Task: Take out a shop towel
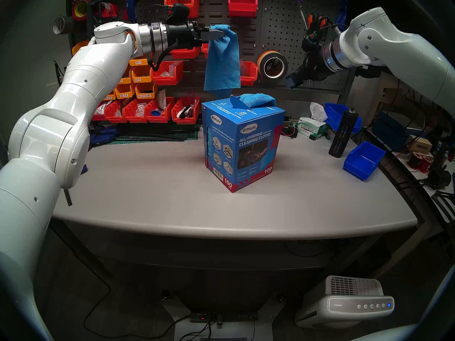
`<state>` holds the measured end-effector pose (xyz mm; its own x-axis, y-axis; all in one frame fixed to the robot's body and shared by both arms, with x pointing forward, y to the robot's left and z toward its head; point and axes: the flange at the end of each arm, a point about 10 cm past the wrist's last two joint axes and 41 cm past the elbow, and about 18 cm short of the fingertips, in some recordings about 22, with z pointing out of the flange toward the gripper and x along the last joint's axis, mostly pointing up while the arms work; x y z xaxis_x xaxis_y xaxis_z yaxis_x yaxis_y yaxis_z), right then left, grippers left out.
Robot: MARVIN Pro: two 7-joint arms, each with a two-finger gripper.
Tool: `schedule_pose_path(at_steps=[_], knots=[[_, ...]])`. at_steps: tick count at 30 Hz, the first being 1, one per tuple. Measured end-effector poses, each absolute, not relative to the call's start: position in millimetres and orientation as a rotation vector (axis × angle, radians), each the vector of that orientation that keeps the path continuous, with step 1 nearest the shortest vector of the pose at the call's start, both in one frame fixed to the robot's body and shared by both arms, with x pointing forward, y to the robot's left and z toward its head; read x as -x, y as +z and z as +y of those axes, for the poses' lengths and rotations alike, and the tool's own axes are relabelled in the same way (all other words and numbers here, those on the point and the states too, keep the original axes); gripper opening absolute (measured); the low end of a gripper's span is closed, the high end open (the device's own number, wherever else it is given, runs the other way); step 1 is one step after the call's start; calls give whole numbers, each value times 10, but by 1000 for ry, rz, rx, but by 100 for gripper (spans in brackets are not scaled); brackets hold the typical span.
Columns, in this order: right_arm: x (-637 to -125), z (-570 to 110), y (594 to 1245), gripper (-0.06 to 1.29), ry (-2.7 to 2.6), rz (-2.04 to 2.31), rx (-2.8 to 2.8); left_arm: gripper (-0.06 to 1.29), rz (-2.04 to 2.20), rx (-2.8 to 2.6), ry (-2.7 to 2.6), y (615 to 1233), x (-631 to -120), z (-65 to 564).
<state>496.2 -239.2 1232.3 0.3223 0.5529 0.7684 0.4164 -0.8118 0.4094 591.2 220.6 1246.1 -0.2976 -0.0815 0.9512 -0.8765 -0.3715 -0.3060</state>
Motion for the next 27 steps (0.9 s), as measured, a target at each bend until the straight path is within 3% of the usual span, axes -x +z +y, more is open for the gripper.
schedule_pose_path(at_steps=[27], knots=[[-4959, -2393, 12319, 125, 1508, 893, -2441, -2, -1359, -1664, 1429, 12171, -5736, 2498]])
